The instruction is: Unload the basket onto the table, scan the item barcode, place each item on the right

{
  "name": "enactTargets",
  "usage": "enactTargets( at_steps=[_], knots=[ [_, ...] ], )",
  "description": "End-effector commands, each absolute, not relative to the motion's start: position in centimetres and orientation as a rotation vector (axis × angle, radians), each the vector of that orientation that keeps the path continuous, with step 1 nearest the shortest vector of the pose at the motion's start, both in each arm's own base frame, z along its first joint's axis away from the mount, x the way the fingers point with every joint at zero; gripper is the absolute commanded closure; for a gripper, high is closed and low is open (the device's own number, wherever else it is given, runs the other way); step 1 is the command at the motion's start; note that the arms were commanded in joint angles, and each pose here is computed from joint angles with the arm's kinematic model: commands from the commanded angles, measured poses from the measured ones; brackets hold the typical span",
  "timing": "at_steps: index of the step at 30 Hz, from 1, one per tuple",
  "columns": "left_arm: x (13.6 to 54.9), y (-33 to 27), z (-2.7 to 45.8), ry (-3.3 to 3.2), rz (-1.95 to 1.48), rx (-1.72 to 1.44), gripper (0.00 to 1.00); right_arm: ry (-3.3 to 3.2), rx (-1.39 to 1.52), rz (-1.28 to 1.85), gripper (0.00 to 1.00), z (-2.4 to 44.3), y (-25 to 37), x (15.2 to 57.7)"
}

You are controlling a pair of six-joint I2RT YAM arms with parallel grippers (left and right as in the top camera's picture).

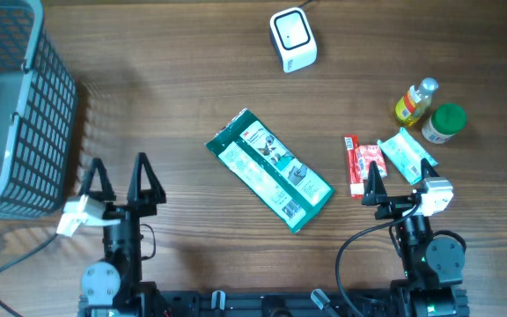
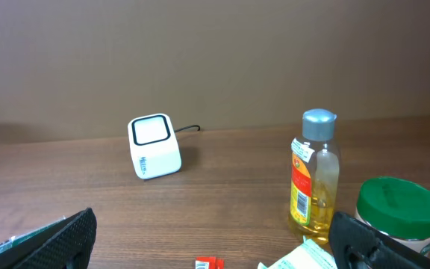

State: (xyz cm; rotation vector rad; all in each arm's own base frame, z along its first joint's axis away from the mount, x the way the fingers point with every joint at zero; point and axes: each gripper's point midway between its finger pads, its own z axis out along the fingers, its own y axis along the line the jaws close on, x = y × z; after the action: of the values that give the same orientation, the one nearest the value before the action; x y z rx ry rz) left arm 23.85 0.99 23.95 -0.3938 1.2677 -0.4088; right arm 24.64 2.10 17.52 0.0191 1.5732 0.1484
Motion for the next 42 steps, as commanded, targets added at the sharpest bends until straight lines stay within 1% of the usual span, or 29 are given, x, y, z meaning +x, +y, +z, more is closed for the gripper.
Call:
enactTargets(
  at_steps=[1,6,10,12,14,42],
  knots=[
    [24.3,1.1,21.3,1.365,-0.384,-0.411,0.00,1.562,0.020,0.133,0.00,17.7,1.9,24.6],
    [24.6,1.3,18.0,1.516,-0.249,-0.350,0.00,1.562,0.020,0.133,0.00,17.7,1.9,24.6],
    [24.7,0.8,17.1,1.576,-0.130,-0.196,0.00,1.562,0.020,0.133,0.00,17.7,1.9,24.6],
    [24.6,0.2,15.6,1.645,-0.080,-0.096,0.00,1.562,0.020,0.134,0.00,17.7,1.9,24.6],
    [24.6,-0.2,15.6,1.647,-0.068,-0.045,0.00,1.562,0.020,0.133,0.00,17.7,1.9,24.6],
    [24.6,-0.2,15.7,1.645,-0.077,-0.051,0.00,1.562,0.020,0.133,0.00,17.7,1.9,24.6]
  ],
)
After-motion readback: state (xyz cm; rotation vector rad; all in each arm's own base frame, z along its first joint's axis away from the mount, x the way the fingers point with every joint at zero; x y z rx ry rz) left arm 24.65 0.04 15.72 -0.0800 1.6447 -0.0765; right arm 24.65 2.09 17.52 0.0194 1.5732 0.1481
